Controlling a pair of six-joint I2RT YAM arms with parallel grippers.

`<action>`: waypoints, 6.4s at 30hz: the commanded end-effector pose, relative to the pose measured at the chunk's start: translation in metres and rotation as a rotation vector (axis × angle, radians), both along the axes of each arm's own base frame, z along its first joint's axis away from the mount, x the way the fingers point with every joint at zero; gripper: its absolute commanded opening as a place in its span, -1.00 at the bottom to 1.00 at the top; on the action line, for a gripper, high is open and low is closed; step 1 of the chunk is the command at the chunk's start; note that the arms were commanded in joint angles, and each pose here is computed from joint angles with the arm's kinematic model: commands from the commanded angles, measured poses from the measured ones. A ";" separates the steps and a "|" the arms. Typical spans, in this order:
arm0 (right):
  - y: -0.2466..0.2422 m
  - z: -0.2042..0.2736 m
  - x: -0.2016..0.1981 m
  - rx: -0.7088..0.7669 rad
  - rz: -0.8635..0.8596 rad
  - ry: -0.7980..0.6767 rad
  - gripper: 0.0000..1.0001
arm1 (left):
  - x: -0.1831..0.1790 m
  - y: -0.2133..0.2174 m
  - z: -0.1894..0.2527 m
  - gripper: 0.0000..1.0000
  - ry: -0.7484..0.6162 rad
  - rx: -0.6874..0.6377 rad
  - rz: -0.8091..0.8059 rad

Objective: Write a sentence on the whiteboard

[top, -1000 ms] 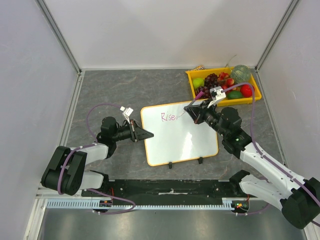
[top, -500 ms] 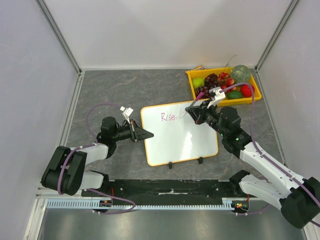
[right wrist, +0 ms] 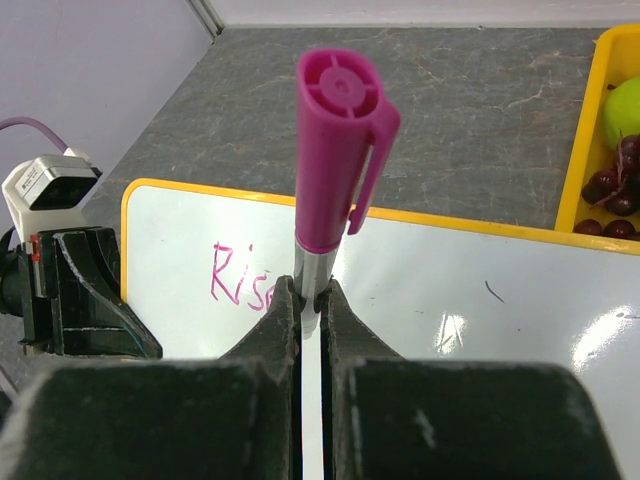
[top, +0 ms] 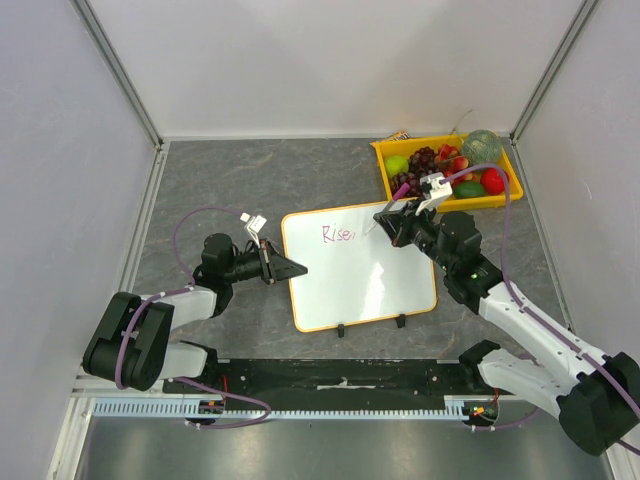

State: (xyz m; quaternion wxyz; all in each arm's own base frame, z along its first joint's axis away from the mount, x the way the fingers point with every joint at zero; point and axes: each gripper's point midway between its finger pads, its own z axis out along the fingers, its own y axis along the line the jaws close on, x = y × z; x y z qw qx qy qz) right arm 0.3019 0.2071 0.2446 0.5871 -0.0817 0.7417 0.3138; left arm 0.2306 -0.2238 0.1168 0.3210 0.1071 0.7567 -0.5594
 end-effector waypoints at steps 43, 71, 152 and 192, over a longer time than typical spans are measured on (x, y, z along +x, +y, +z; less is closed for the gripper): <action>-0.010 0.019 0.011 0.021 -0.047 -0.095 -1.00 | 0.017 0.020 -0.044 -0.96 -0.016 0.185 0.132; -0.010 0.018 0.018 0.047 -0.064 -0.118 -1.00 | 0.018 0.022 -0.044 -0.96 -0.022 0.190 0.142; -0.014 0.031 0.014 0.081 -0.077 -0.150 -1.00 | 0.019 0.021 -0.046 -0.96 -0.012 0.195 0.140; -0.016 -0.012 0.034 -0.007 -0.124 -0.071 -1.00 | 0.019 0.021 -0.046 -0.96 -0.013 0.196 0.139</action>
